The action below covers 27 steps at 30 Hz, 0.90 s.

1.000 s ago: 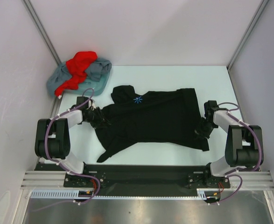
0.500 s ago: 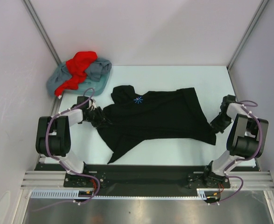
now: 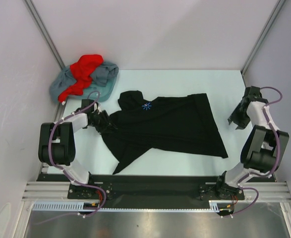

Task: Fold and stack the t-shirts
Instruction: Flatten the tshirt out

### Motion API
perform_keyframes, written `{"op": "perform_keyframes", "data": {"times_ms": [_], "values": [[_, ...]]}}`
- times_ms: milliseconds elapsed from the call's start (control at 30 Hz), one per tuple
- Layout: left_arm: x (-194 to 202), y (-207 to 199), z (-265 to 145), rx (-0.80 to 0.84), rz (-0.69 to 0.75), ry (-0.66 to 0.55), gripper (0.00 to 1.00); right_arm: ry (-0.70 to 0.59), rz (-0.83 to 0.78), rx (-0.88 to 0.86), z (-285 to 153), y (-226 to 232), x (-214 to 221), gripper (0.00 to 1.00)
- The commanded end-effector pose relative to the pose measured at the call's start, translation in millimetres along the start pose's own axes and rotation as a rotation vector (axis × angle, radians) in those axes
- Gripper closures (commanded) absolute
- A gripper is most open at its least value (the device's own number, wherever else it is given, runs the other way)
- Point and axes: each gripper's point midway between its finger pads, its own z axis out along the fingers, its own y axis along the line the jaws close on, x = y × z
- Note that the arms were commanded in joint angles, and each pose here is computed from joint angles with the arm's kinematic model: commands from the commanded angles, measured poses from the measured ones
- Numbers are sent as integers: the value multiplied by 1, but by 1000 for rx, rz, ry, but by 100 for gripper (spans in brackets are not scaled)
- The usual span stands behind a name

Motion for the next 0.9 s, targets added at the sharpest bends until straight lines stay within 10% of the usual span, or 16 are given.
{"op": "perform_keyframes", "data": {"times_ms": [0, 267, 567, 867], "values": [[-27, -8, -16, -12, 56, -109, 51, 4, -123, -330, -43, 64, 28, 40], [-7, -60, -9, 8, 239, -103, 33, -110, -404, -144, -22, 108, 44, 31], [-2, -60, 27, 16, 159, -18, 29, -434, -392, -84, -13, 190, -23, 25], [3, -49, 34, -27, 101, 4, 34, -486, -461, 44, 22, 232, -30, 28]]}}
